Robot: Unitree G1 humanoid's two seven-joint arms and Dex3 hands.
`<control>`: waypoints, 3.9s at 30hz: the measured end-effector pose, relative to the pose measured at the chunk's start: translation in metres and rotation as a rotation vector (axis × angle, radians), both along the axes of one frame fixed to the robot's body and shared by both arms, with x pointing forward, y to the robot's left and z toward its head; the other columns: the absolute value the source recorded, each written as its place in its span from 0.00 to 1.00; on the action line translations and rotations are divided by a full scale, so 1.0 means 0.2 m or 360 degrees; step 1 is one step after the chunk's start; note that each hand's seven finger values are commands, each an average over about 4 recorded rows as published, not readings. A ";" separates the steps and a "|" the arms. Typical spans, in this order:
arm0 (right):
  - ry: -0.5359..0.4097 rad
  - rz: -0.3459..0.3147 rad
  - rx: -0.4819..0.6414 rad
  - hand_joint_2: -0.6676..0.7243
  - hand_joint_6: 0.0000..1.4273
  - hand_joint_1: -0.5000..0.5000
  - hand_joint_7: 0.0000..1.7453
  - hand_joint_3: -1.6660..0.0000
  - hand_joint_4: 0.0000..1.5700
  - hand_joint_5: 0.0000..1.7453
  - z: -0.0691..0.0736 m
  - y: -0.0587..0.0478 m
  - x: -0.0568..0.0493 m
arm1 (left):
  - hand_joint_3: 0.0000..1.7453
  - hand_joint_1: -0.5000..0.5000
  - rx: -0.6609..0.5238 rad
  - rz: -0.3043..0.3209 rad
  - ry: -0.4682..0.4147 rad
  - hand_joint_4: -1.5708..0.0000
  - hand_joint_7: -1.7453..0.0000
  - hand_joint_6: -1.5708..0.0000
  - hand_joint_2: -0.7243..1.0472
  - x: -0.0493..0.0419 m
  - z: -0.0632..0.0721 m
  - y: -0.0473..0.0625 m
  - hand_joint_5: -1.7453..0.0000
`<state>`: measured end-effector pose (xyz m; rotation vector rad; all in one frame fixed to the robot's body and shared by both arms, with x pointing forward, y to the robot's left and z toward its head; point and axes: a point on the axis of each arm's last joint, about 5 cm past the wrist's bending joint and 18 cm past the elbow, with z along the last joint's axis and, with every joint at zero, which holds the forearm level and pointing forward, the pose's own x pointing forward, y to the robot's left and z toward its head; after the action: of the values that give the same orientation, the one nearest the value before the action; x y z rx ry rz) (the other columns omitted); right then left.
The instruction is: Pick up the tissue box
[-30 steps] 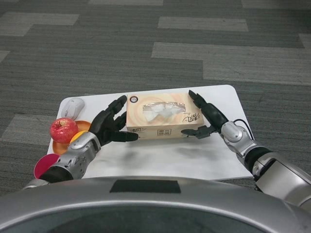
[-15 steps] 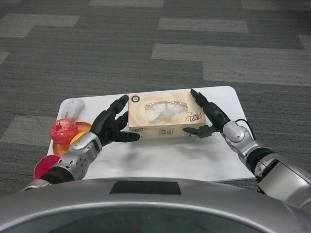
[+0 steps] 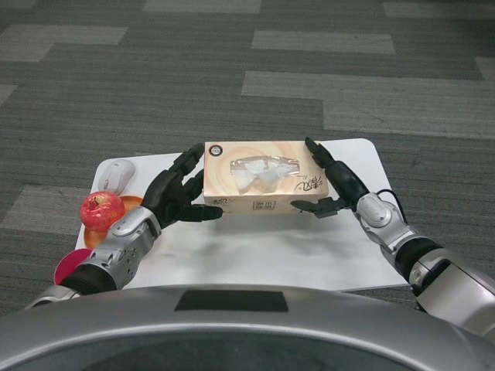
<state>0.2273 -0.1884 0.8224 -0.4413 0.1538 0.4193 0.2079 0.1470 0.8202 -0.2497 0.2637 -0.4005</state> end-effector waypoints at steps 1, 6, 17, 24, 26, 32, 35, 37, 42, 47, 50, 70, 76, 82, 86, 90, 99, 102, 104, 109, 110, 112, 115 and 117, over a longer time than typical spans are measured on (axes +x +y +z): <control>-0.0009 -0.0004 0.0009 0.09 0.00 0.05 0.00 0.63 0.02 0.33 0.00 0.00 0.00 | 0.05 1.00 -0.0004 0.0001 -0.0016 1.00 1.00 1.00 0.96 0.004 0.01 0.00 1.00; -0.0036 -0.0014 0.0033 0.09 0.00 0.04 0.00 0.63 0.02 0.33 0.01 0.00 0.00 | 0.05 1.00 -0.0012 0.0007 -0.0067 1.00 1.00 1.00 0.98 0.018 0.04 0.01 1.00; -0.0065 -0.0018 0.0068 0.09 0.00 0.06 0.00 0.63 0.02 0.33 0.03 0.01 0.01 | 0.05 1.00 -0.0020 0.0031 -0.0127 1.00 1.00 1.00 0.95 0.032 0.07 0.03 1.00; -0.0091 -0.0017 0.0089 0.09 0.00 0.04 0.00 0.65 0.02 0.33 0.04 0.01 0.01 | 0.05 1.00 -0.0037 0.0045 -0.0176 1.00 1.00 1.00 0.95 0.036 0.10 0.04 1.00; -0.0098 -0.0017 0.0092 0.09 0.00 0.04 0.00 0.67 0.02 0.33 0.04 0.01 0.01 | 0.05 1.00 -0.0041 0.0046 -0.0196 1.00 1.00 1.00 0.95 0.036 0.11 0.04 1.00; -0.0113 -0.0021 0.0107 0.09 0.00 0.06 0.00 0.64 0.00 0.33 0.05 0.01 0.01 | 0.05 1.00 -0.0051 0.0049 -0.0233 1.00 1.00 1.00 0.95 0.033 0.13 0.05 1.00; -0.0126 -0.0017 0.0121 0.09 0.00 0.04 0.00 0.63 0.00 0.33 0.05 0.01 0.01 | 0.06 1.00 -0.0057 0.0055 -0.0262 1.00 1.00 1.00 0.96 0.035 0.14 0.05 1.00; -0.0143 -0.0012 0.0133 0.09 0.00 0.04 0.00 0.64 0.00 0.33 0.06 0.02 0.01 | 0.06 1.00 -0.0061 0.0061 -0.0290 1.00 1.00 1.00 0.96 0.039 0.16 0.06 1.00; -0.0182 -0.0004 0.0159 0.09 0.00 0.04 0.00 0.64 0.00 0.33 0.08 0.02 0.01 | 0.05 1.00 -0.0066 0.0075 -0.0299 1.00 1.00 1.00 0.95 0.036 0.17 0.07 1.00; -0.0219 0.0006 0.0175 0.09 0.00 0.04 0.00 0.64 0.00 0.33 0.10 0.03 0.01 | 0.05 1.00 -0.0067 0.0080 -0.0306 1.00 1.00 1.00 0.95 0.030 0.18 0.08 1.00; -0.0238 0.0008 0.0183 0.09 0.00 0.04 0.00 0.67 0.00 0.33 0.11 0.03 0.02 | 0.05 1.00 -0.0066 0.0082 -0.0312 1.00 1.00 1.00 0.95 0.028 0.19 0.09 1.00; -0.0306 0.0016 0.0220 0.09 0.00 0.05 0.00 0.62 0.00 0.33 0.15 0.04 0.03 | 0.05 1.00 -0.0051 0.0089 -0.0297 1.00 1.00 1.00 0.95 0.023 0.19 0.11 1.00; -0.0318 0.0020 0.0223 0.09 0.00 0.04 0.00 0.62 0.00 0.33 0.15 0.04 0.03 | 0.05 1.00 -0.0050 0.0087 -0.0289 1.00 1.00 1.00 0.95 0.023 0.19 0.11 1.00; -0.0319 0.0020 0.0223 0.09 0.00 0.04 0.00 0.62 0.00 0.33 0.16 0.04 0.03 | 0.06 1.00 -0.0049 0.0087 -0.0287 1.00 1.00 1.00 0.95 0.022 0.19 0.11 1.00; -0.0320 0.0021 0.0223 0.09 0.00 0.04 0.00 0.64 0.00 0.33 0.16 0.04 0.03 | 0.07 1.00 -0.0049 0.0087 -0.0286 1.00 1.00 1.00 0.95 0.022 0.19 0.11 1.00; -0.0321 0.0021 0.0223 0.09 0.00 0.04 0.00 0.64 0.00 0.33 0.16 0.04 0.03 | 0.06 1.00 -0.0049 0.0087 -0.0286 1.00 1.00 1.00 0.95 0.022 0.19 0.11 1.00; -0.0326 0.0024 0.0223 0.09 0.00 0.04 0.00 0.62 0.00 0.33 0.16 0.04 0.03 | 0.07 1.00 -0.0049 0.0087 -0.0285 1.00 1.00 1.00 0.95 0.022 0.19 0.11 1.00; -0.0328 0.0025 0.0223 0.09 0.00 0.04 0.00 0.62 0.00 0.33 0.16 0.04 0.03 | 0.06 1.00 -0.0049 0.0087 -0.0285 1.00 1.00 1.00 0.95 0.022 0.19 0.11 1.00; -0.0330 0.0026 0.0224 0.09 0.00 0.04 0.00 0.62 0.00 0.33 0.16 0.04 0.03 | 0.05 1.00 -0.0049 0.0087 -0.0285 1.00 1.00 1.00 0.95 0.022 0.19 0.11 1.00; -0.0333 0.0027 0.0226 0.09 0.00 0.05 0.00 0.62 0.00 0.33 0.16 0.04 0.03 | 0.09 1.00 -0.0048 0.0088 -0.0285 1.00 1.00 1.00 0.95 0.022 0.19 0.11 1.00; -0.0334 0.0027 0.0227 0.09 0.00 0.04 0.00 0.62 0.00 0.33 0.16 0.04 0.03 | 0.09 1.00 -0.0048 0.0088 -0.0285 1.00 1.00 1.00 0.95 0.022 0.19 0.11 1.00; -0.0334 0.0027 0.0227 0.09 0.00 0.04 0.00 0.62 0.00 0.33 0.16 0.04 0.03 | 0.06 1.00 -0.0048 0.0088 -0.0285 1.00 1.00 1.00 0.95 0.022 0.19 0.11 1.00; -0.0334 0.0026 0.0228 0.09 0.00 0.04 0.00 0.62 0.00 0.33 0.16 0.04 0.03 | 0.06 1.00 -0.0048 0.0089 -0.0285 1.00 1.00 1.00 0.95 0.022 0.19 0.11 1.00; -0.0335 0.0025 0.0228 0.09 0.00 0.04 0.00 0.62 0.00 0.33 0.16 0.04 0.03 | 0.06 1.00 -0.0048 0.0089 -0.0285 1.00 1.00 1.00 0.95 0.022 0.19 0.11 1.00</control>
<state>0.2332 -0.1795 0.8553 -0.3429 -0.0835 0.3941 0.2123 0.1692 0.8574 -0.2483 0.0748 -0.3694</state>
